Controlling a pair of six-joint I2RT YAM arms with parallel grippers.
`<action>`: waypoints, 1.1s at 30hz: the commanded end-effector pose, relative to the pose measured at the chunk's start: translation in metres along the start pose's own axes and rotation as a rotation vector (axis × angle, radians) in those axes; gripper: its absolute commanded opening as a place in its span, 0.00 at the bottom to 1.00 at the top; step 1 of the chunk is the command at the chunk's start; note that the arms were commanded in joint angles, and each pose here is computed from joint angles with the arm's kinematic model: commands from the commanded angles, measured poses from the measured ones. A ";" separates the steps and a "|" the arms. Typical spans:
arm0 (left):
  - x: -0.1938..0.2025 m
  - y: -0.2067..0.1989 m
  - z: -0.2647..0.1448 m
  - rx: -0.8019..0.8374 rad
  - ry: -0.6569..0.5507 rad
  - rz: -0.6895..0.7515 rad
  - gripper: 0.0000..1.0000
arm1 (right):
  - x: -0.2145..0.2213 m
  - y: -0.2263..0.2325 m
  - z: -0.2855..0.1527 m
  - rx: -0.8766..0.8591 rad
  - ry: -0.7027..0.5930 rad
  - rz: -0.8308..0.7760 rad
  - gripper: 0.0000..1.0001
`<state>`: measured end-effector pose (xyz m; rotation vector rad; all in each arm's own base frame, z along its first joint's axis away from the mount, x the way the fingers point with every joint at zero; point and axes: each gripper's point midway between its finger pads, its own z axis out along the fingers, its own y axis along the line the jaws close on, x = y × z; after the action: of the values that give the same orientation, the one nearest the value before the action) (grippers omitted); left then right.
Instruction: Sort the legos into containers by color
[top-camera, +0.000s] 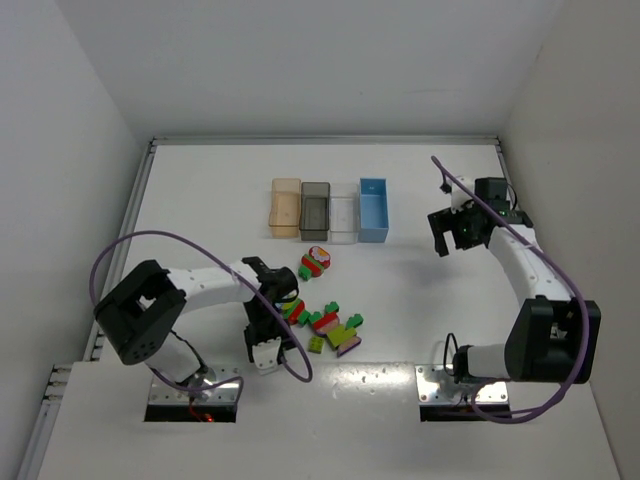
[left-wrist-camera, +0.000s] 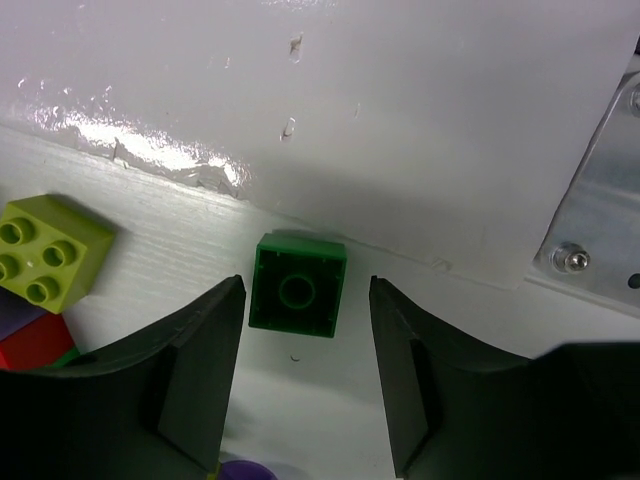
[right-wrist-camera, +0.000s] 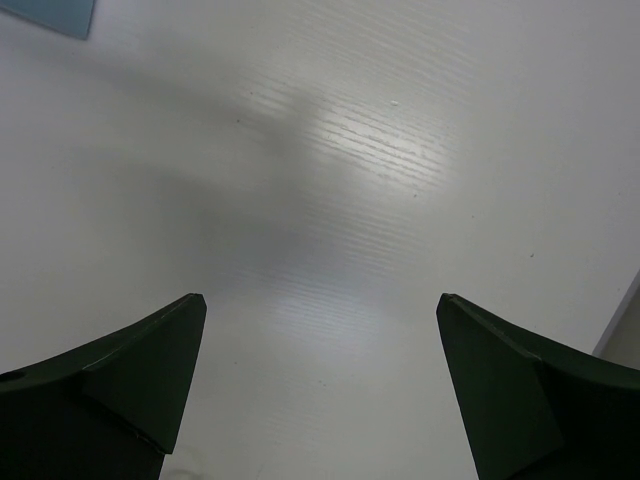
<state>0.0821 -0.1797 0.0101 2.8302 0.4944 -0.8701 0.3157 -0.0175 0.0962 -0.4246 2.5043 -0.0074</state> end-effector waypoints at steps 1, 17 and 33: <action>-0.016 0.019 0.003 -0.017 -0.060 0.249 0.59 | -0.004 -0.005 -0.007 0.024 -0.027 -0.009 1.00; -0.016 0.071 -0.025 -0.262 -0.065 0.038 0.15 | -0.008 -0.001 -0.006 -0.015 -0.034 0.010 1.00; 0.010 0.183 -0.263 -1.205 -0.243 -0.968 0.00 | -0.102 0.010 -0.009 -0.126 -0.196 0.083 1.00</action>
<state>0.2406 -0.2879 0.1888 1.7233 1.4432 -0.6294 0.3634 0.0099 0.1342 -0.3762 2.4131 0.1590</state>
